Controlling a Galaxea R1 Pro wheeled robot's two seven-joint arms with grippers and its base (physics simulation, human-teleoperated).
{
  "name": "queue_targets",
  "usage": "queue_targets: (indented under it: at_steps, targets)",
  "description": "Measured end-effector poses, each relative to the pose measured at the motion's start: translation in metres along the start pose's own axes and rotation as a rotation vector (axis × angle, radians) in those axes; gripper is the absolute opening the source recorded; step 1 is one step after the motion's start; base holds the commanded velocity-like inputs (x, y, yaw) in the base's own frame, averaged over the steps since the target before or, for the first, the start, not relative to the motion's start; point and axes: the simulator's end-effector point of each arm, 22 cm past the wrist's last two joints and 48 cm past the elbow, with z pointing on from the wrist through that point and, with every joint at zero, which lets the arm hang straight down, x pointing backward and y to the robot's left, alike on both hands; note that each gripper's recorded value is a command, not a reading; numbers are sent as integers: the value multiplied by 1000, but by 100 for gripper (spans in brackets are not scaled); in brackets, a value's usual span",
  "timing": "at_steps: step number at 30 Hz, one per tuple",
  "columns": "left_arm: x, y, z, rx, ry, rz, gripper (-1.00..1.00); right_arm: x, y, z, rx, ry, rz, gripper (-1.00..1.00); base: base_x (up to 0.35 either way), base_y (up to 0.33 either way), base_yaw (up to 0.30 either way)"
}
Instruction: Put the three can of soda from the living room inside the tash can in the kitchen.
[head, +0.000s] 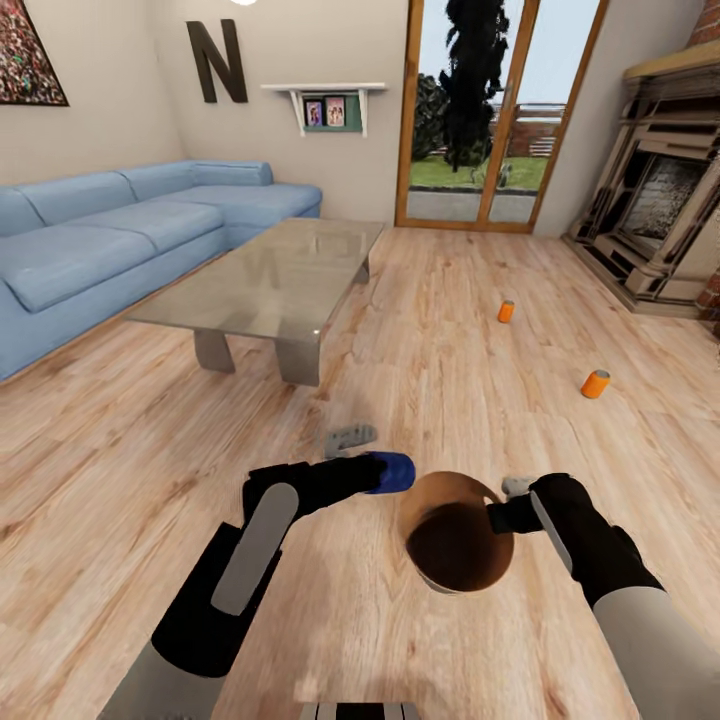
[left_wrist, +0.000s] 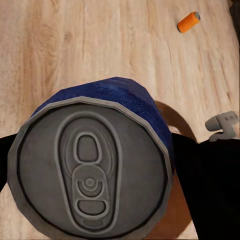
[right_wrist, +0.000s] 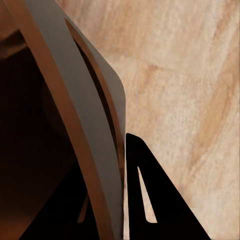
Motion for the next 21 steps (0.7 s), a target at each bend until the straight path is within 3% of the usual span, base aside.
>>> queue_targets:
  at_steps: [2,4,7,10,14,19,21]
  targets:
    - [15,-7,16,-4,66,33,-100,-3,1,-1,66,-8,-11,-100,0,0,0]
    - [21,-12,20,6,96,33,-100,-5,-2,-5,100,-13,-23,-100,0,0,0]
    - [33,-32,24,45,140,59,-100,-6,11,-8,80,-22,-15,-100,0,0,0]
    - [38,-38,25,45,161,84,-100,-10,18,-13,62,-35,-7,-100,0,0,0]
    - [52,-25,34,2,211,82,-100,-16,14,-24,92,-57,-25,-100,0,0,0]
    - [61,-8,39,-47,245,71,-100,-23,44,-32,19,-82,-10,-100,0,0,0]
    - [61,-7,39,-55,246,71,-100,-27,44,-38,30,-96,-20,-100,0,0,0]
